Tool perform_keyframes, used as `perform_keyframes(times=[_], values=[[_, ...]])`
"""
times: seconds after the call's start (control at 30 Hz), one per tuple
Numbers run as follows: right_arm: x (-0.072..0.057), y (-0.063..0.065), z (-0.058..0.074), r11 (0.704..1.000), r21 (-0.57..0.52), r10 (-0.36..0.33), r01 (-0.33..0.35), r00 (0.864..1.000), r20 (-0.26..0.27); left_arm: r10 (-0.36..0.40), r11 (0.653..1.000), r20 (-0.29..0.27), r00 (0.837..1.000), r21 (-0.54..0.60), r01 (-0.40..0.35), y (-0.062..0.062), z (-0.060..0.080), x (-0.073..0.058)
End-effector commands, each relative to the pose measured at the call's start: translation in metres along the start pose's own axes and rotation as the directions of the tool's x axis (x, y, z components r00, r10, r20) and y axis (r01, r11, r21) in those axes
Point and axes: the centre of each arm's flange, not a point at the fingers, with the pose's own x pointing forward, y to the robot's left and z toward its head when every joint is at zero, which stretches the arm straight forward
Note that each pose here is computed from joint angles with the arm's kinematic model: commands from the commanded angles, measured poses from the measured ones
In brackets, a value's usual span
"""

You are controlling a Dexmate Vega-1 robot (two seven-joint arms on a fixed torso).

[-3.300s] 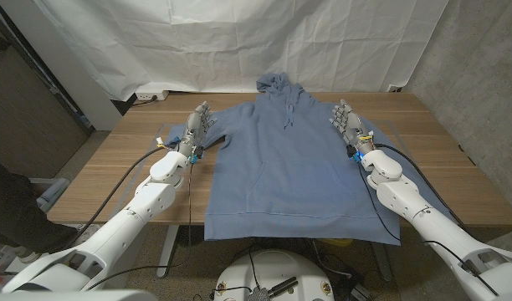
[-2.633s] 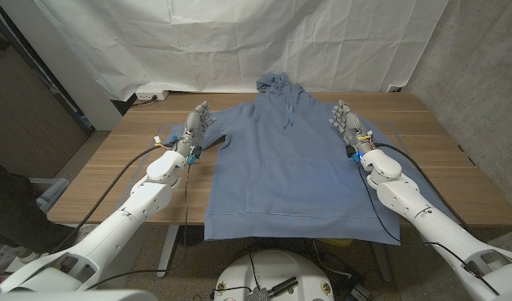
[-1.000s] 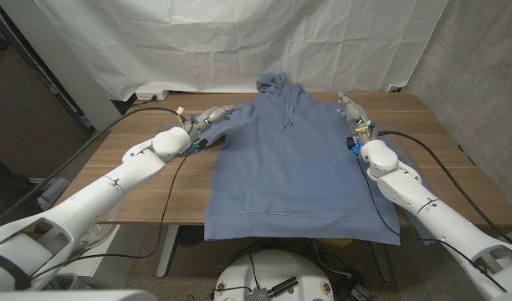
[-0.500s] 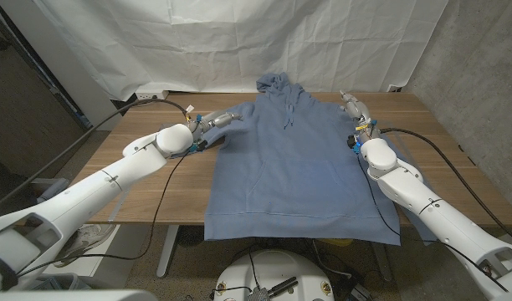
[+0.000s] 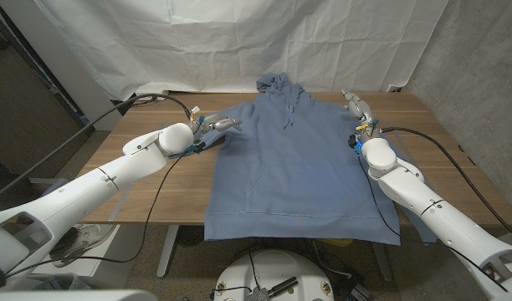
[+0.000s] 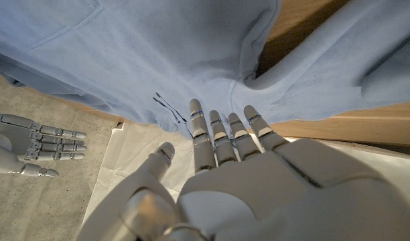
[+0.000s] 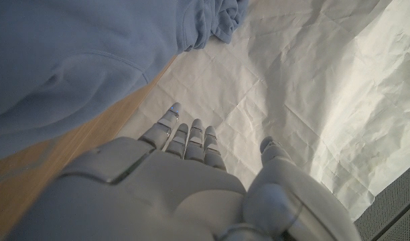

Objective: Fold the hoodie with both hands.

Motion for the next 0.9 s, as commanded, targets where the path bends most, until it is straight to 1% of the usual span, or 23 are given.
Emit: perform_keyframes(times=[0.03, 0.23, 0.37, 0.47, 0.6, 0.7, 0.77, 0.87, 0.9], values=[[-0.009, -0.008, 0.005, 0.991, -0.115, -0.076, 0.07, 0.996, -0.052, -0.014, 0.996, -0.047, 0.999, 0.083, 0.018, -0.002, 0.0, -0.004], [-0.016, -0.011, 0.008, 0.975, -0.176, -0.151, 0.133, 0.984, -0.093, -0.028, 0.986, -0.082, 0.996, 0.161, 0.041, -0.006, 0.002, 0.0], [-0.017, -0.011, 0.009, 0.963, -0.213, -0.192, 0.162, 0.973, -0.127, -0.041, 0.975, -0.106, 0.994, 0.215, 0.063, -0.01, 0.004, 0.004], [-0.018, -0.011, 0.009, 0.951, -0.25, -0.225, 0.181, 0.961, -0.158, -0.047, 0.963, -0.123, 0.991, 0.258, 0.078, -0.012, 0.005, 0.007], [-0.017, -0.007, 0.011, 0.925, -0.321, -0.276, 0.201, 0.938, -0.209, -0.069, 0.951, -0.14, 0.988, 0.289, 0.107, -0.015, 0.006, 0.012], [-0.016, -0.006, 0.012, 0.911, -0.359, -0.299, 0.203, 0.925, -0.235, -0.084, 0.944, -0.147, 0.986, 0.303, 0.126, -0.018, 0.006, 0.017], [-0.016, -0.005, 0.012, 0.9, -0.383, -0.32, 0.21, 0.913, -0.253, -0.097, 0.938, -0.157, 0.983, 0.316, 0.143, -0.02, 0.006, 0.02], [-0.016, -0.004, 0.013, 0.878, -0.423, -0.362, 0.225, 0.889, -0.279, -0.114, 0.932, -0.165, 0.98, 0.325, 0.164, -0.024, 0.005, 0.024], [-0.017, -0.004, 0.016, 0.859, -0.452, -0.396, 0.238, 0.87, -0.295, -0.123, 0.929, -0.169, 0.978, 0.329, 0.173, -0.026, 0.005, 0.025]])
